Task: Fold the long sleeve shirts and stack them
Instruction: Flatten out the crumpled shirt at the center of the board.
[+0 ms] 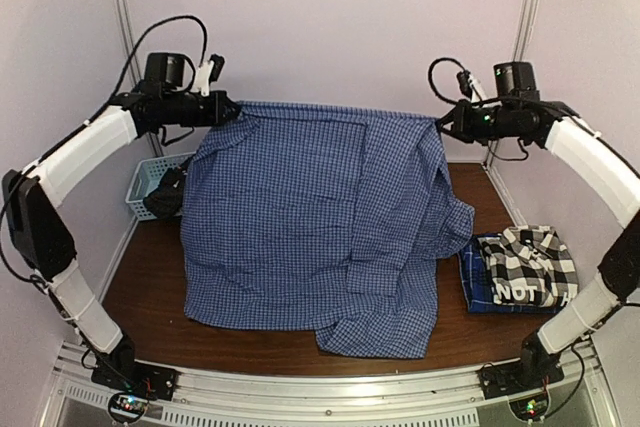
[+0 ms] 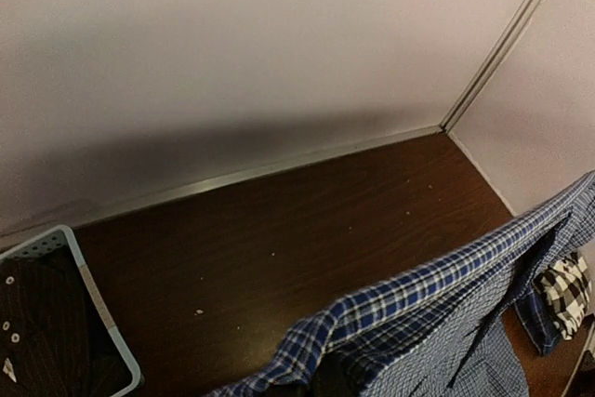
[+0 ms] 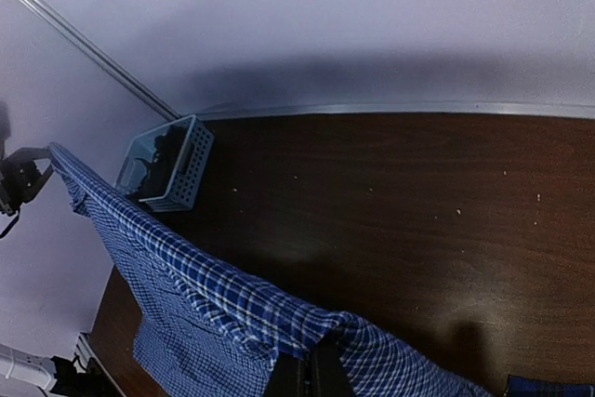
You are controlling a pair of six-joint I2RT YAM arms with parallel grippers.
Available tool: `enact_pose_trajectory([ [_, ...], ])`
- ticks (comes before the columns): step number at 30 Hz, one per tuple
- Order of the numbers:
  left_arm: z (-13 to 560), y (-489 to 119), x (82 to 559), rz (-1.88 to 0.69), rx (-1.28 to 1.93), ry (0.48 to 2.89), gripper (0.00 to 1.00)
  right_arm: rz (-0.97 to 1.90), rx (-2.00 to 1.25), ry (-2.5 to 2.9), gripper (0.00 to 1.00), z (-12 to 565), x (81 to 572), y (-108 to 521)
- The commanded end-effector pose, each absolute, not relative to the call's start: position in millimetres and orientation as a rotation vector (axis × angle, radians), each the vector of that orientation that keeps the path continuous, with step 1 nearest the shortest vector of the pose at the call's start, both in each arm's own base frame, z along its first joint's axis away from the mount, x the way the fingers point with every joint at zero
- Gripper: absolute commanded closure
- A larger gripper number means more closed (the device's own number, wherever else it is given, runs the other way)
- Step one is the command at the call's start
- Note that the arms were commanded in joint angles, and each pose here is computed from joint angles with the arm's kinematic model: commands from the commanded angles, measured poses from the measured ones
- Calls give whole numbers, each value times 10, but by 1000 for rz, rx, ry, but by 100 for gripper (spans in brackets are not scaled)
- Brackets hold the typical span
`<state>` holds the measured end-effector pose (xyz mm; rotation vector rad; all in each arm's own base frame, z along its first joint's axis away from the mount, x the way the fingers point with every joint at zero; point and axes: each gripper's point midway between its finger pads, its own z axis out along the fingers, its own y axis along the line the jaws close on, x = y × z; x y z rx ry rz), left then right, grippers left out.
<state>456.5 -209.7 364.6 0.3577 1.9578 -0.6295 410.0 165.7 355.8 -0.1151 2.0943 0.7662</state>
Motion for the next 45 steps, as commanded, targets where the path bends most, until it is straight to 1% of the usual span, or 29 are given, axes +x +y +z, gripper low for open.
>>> enact_pose_trajectory([
  [1, 2683, -1709, 5330, -472, 157, 2060, 100, 550, 21, 2140, 100, 2763, 4734, 1214],
  [4, 2153, -1752, 5622, -452, 132, 2125, 100, 520, 10, 2184, 100, 2327, 5021, 1238],
  [6, 1944, -1791, 5756, -454, 128, 2142, 100, 496, 6, 2189, 100, 2174, 5175, 1234],
  [13, 1609, -1763, 6024, -385, 121, 2150, 100, 412, -34, 2191, 100, 1939, 5446, 1205],
  [20, 1549, -1783, 6174, -378, 115, 2116, 100, 283, -46, 2175, 100, 1915, 5675, 1089],
  [22, 1532, -1785, 6231, -369, 114, 2110, 98, 222, -33, 2178, 100, 1892, 5764, 1020],
  [25, 1539, -1790, 6340, -356, 108, 2097, 90, 119, -9, 2194, 100, 1808, 5899, 898],
  [28, 1473, -1758, 6474, -313, 92, 2101, 86, -17, 34, 2219, 100, 1663, 6041, 731],
  [29, 1435, -1739, 6520, -292, 83, 2108, 82, -61, 53, 2219, 100, 1643, 6091, 669],
  [30, 1418, -1708, 6570, -264, 70, 2112, 75, -95, 65, 2225, 98, 1615, 6131, 631],
  [31, 1406, -1668, 6623, -234, 53, 2114, 71, -121, 76, 2226, 94, 1599, 6173, 598],
  [32, 1392, -1628, 6660, -211, 36, 2119, 68, -130, 84, 2221, 88, 1617, 6229, 589],
  [33, 1407, -1603, 6682, -197, 22, 2120, 64, -134, 87, 2226, 81, 1602, 6259, 593],
  [35, 1467, -1587, 6675, -195, 8, 2116, 56, -138, 93, 2244, 61, 1580, 6277, 587],
  [37, 1637, -1594, 6616, -217, 8, 2094, 50, -162, 107, 2248, 43, 1608, 6238, 550],
  [39, 1700, -1620, 6502, -258, 14, 2091, 46, -216, 132, 2234, 32, 1726, 6160, 451],
  [42, 1889, -1732, 6256, -387, 41, 2065, 42, -270, 160, 2223, 23, 1897, 5984, 343],
  [45, 2010, -1896, 5913, -534, 81, 2032, 38, -198, 149, 2224, 20, 1997, 5742, 401],
])
